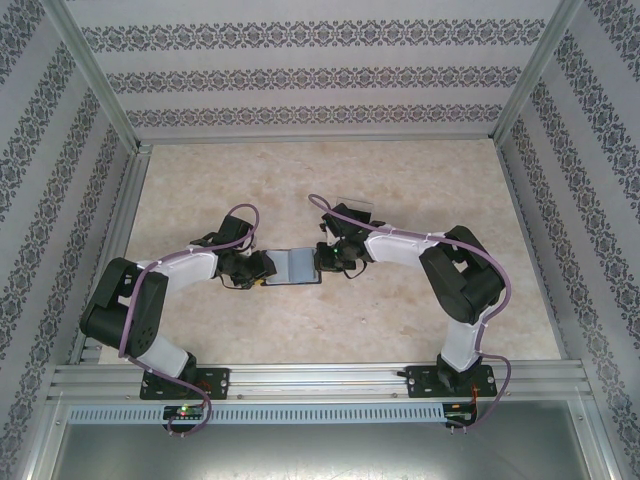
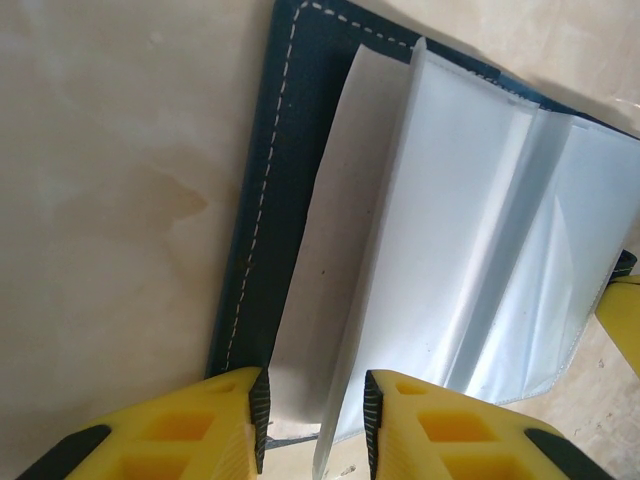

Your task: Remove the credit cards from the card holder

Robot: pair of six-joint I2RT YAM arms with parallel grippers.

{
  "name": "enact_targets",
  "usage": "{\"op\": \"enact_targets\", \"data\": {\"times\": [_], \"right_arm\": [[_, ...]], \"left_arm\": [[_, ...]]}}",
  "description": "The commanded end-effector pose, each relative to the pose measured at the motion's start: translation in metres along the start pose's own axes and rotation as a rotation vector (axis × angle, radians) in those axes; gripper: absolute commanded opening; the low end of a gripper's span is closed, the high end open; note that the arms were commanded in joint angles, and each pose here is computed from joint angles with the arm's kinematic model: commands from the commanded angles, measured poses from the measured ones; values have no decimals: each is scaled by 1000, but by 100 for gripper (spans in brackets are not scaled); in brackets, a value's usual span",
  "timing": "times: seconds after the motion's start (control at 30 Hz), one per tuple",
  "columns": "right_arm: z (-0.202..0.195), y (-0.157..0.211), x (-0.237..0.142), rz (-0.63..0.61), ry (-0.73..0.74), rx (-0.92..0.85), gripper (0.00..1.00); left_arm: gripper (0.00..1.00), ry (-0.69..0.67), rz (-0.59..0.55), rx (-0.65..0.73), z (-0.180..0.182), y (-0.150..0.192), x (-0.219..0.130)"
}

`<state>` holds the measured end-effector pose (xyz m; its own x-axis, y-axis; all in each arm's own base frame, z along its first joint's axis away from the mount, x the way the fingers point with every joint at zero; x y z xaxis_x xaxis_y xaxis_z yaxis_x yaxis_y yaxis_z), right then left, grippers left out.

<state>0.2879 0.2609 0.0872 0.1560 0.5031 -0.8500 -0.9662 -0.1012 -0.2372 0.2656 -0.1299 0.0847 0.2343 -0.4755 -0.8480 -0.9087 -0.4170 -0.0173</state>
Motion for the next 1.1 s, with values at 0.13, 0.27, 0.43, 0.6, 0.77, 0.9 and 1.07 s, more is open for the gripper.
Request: {"op": "enact_targets", "data": {"times": [0.13, 0.27, 0.43, 0.6, 0.77, 0.9, 1.07], "right_arm": [[8, -4, -11, -41, -35, 5, 12], [9, -3, -6, -20, -46, 6, 12], [4, 2, 6, 17, -38, 15, 12], [4, 4, 12, 36, -42, 12, 12], [8, 6, 18, 55, -53, 8, 11], [15, 4, 20, 57, -72, 0, 10], [22, 3, 22, 63, -86, -10, 10]], "left_arm": [[34, -28, 29, -16, 8, 2, 3], [33, -26, 31, -14, 8, 2, 3], [33, -28, 35, -16, 9, 2, 4], [33, -25, 41, -16, 9, 2, 6], [33, -18, 54, -20, 8, 2, 9], [33, -13, 58, -19, 8, 3, 10], [33, -12, 62, -20, 8, 3, 10]]}}
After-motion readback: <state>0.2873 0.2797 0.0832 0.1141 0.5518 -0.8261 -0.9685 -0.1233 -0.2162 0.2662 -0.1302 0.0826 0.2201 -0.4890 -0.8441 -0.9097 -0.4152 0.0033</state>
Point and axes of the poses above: each hand's point on the last joint's axis, 136 mm out from that joint toward the fingers, its own x axis out along the fingers, its own z axis along the line the jaws close on, y = z × x, the point moved 7 cm from there along -x, back along the fingers, and after that the axes turned 4 degrees about -x, right-handed, at the moved point
